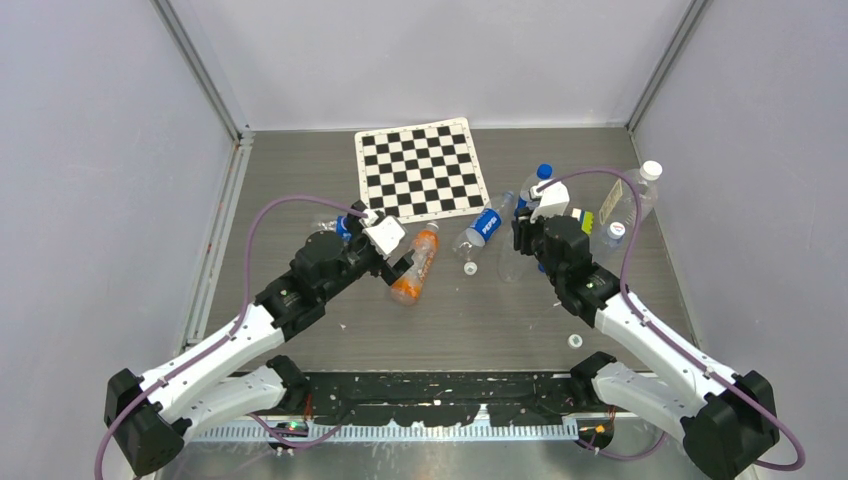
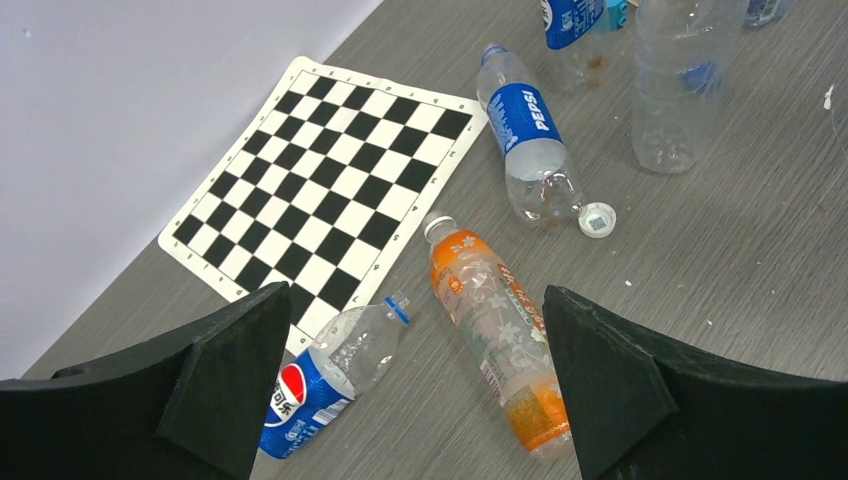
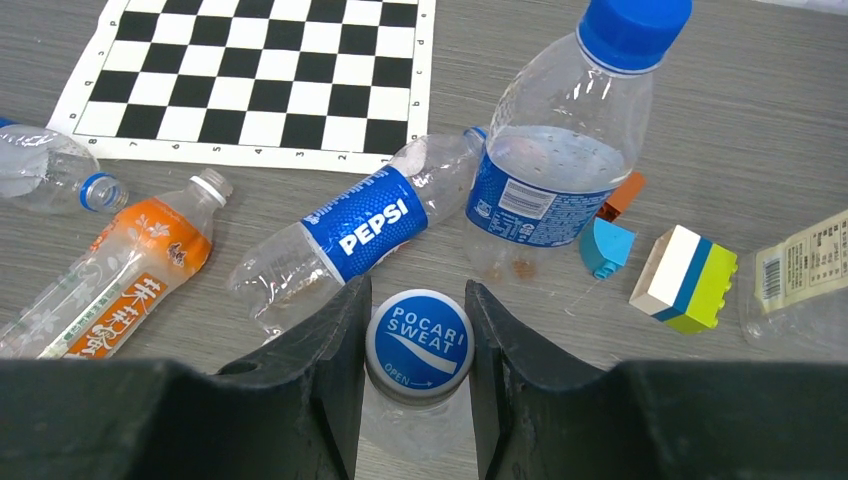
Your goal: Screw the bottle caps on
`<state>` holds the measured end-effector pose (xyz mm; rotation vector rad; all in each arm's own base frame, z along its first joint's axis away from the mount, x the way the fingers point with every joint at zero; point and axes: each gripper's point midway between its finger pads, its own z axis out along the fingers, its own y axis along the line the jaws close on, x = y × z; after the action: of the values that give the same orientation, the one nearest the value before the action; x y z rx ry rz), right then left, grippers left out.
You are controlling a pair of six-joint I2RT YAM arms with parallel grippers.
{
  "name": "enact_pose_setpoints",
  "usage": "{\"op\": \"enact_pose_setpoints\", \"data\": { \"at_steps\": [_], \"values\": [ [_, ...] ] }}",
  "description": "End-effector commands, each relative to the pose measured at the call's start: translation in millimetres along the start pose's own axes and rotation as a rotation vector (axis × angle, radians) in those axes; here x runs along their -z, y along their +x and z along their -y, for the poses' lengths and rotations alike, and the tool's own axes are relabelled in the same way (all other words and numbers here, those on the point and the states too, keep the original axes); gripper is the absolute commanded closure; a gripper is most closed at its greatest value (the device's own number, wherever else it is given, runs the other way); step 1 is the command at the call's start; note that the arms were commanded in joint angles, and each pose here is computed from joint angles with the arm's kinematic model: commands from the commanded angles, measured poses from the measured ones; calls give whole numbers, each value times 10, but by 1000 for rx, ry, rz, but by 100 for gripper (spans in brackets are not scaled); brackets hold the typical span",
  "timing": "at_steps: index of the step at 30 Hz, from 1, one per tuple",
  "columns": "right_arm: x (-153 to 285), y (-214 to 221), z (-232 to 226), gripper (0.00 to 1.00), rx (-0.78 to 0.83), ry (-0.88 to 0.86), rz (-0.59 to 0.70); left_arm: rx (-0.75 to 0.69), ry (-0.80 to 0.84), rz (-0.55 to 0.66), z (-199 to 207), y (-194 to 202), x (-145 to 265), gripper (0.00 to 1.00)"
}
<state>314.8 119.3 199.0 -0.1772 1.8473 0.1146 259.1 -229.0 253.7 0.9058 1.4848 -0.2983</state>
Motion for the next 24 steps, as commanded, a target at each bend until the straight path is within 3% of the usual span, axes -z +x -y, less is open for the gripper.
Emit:
{"op": "enact_pose_setpoints", "data": {
  "at_steps": [1,13,24],
  "values": [
    [-24,-87,-38,78,23,-26,25,-5,-34,72,-90,-181,3,0],
    [31,-105,-89,40,40,-65,-1,-5,-27,74,-77,-180,0,0],
    [137,-313,-82,30,26,-75,53,-6,-23,79,-71,-194,7,0]
  ]
}}
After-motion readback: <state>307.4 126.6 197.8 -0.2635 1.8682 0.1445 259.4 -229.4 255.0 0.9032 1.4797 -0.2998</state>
